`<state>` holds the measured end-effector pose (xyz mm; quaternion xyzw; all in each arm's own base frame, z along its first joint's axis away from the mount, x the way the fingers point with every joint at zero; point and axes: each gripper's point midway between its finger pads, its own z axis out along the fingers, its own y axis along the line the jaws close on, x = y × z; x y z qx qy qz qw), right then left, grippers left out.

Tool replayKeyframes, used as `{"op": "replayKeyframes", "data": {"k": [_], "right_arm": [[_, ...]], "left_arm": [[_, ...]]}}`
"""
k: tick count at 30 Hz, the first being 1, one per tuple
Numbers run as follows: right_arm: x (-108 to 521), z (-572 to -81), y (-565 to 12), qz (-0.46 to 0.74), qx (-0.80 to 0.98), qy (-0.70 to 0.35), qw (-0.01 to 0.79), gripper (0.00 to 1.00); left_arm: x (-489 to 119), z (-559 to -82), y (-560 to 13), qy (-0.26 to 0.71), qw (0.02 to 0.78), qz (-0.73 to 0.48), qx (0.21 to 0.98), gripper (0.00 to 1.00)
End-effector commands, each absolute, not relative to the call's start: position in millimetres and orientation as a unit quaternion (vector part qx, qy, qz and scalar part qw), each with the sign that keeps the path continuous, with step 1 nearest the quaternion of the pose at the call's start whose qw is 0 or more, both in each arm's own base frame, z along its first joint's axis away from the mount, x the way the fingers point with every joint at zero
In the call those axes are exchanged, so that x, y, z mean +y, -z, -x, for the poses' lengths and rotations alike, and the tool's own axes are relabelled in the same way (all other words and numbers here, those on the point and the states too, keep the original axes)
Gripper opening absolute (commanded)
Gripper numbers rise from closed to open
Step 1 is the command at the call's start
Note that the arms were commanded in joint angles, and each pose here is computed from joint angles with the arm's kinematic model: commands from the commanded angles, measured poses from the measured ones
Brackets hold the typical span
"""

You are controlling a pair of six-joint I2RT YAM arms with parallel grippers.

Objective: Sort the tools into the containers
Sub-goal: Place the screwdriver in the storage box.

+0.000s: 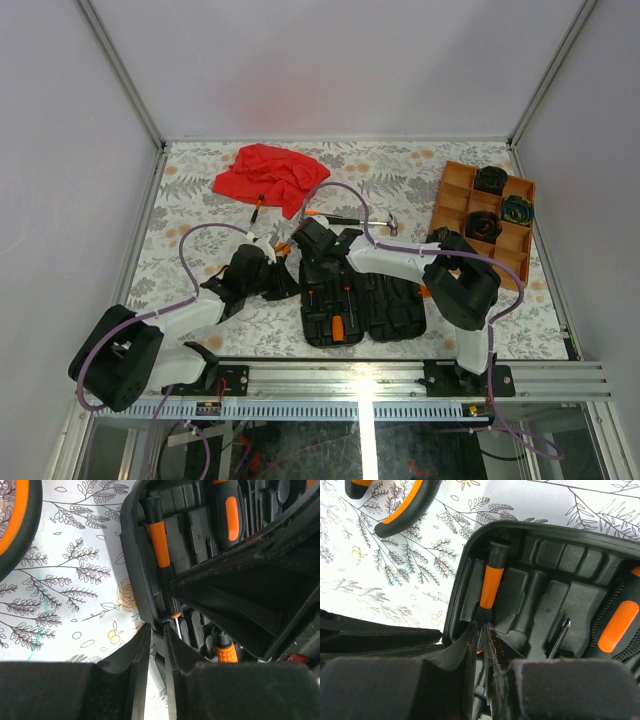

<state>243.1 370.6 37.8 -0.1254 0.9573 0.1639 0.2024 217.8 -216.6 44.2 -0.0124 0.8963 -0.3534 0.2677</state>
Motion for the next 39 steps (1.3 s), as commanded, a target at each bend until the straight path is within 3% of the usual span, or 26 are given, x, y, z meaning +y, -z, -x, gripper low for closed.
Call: {"op": "replayKeyframes", "data": {"k": [1, 11, 33, 39], "right_arm": [[362.1, -239.3, -32.3, 0.144, 0.963, -0.111, 0.197, 0.12], [349.2, -219.5, 3.8, 0.163, 0.976, -0.048, 0.138, 0.01], [312.0, -130.1, 99.5, 0.184, 0.983, 0.017, -0.01, 0.0], [312.9, -134.0, 85.1, 0.184, 0.983, 0.005, 0.017, 0.0]], "left_arm": [[-222.6, -220.8, -49.5, 0.37, 0.295, -0.026, 0.88, 0.14], [-222.7, -220.6, -50.1, 0.37, 0.303, -0.044, 0.877, 0.09], [-231.3, -216.5, -46.5, 0.371, 0.293, -0.059, 0.879, 0.03], [-227.8, -217.2, -48.3, 0.362, 0.3, -0.053, 0.881, 0.02]]}}
